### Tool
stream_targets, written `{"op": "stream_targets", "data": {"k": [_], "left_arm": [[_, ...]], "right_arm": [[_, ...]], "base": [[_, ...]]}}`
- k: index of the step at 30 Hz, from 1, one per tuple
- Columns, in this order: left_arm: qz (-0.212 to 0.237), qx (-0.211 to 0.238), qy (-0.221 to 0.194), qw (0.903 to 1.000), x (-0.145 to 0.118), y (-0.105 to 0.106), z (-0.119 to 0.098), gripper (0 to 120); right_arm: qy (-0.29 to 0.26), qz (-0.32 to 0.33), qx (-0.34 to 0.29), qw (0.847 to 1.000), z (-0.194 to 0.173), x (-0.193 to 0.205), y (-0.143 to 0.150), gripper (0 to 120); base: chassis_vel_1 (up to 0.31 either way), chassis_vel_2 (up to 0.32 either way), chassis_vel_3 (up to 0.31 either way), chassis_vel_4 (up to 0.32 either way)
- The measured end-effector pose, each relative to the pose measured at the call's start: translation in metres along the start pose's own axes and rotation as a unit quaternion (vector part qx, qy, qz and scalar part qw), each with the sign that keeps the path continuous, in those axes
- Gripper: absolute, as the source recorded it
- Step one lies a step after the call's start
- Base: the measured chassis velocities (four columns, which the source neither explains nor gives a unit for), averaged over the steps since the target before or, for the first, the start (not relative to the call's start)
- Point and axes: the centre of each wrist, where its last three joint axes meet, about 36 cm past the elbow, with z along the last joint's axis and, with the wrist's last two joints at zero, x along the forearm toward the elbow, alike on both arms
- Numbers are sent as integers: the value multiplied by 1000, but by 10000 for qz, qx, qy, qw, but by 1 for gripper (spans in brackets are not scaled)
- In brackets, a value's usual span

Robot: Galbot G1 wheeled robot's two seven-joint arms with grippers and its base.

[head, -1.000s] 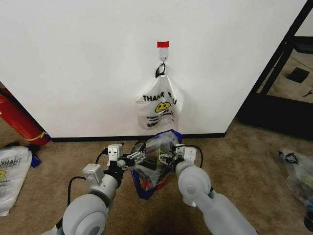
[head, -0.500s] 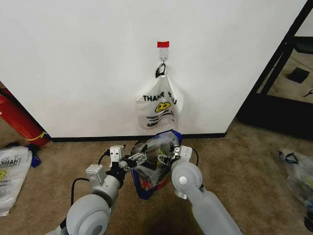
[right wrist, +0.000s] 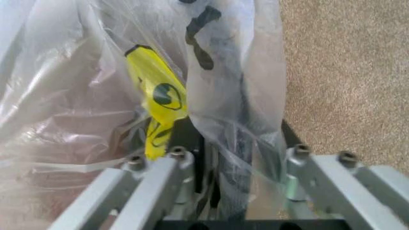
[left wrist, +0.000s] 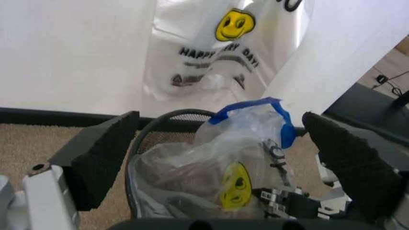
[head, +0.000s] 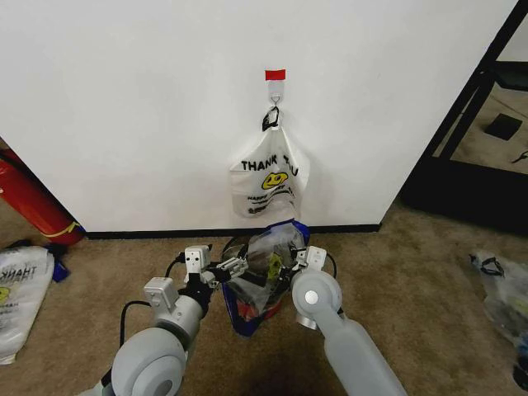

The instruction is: Pick up the garbage bag from the wall and place it over the trash bin.

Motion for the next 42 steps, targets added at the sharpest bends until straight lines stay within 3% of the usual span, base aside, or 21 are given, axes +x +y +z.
{"op": "stream_targets", "data": {"k": [2,6,18,23,26,29,33,42], "left_arm": [[-5,6,0,10000,0,0,0,100],[-26,21,-15,10000,1,0,-1,100],[79,-7,-62,9999,8,-5,-6,100],[413,-179,-131,9989,11,-6,-17,100],[1214,-546,-208,9909,18,-6,-29,100],[1701,-797,-194,9820,28,-9,-36,100],[1761,-953,-209,9795,24,-8,-37,100],[1956,-1109,-271,9740,-9,-15,-39,99]], "right_arm": [[-3,1,0,10000,0,0,0,17],[-71,-37,-23,10000,2,5,0,0],[-652,-535,-312,9960,2,27,-32,0],[-1066,-653,-112,9921,17,35,-56,0],[-1298,-648,113,9894,31,39,-70,0],[-1510,-756,295,9852,34,45,-71,0],[-1547,-1019,435,9817,37,57,-70,0],[-1719,-1332,446,9750,64,107,-99,0]], "base": [[0,0,0,0],[0,0,0,0],[0,0,0,0],[0,0,0,0],[0,0,0,0],[0,0,0,0],[0,0,0,0],[0,0,0,0]]}}
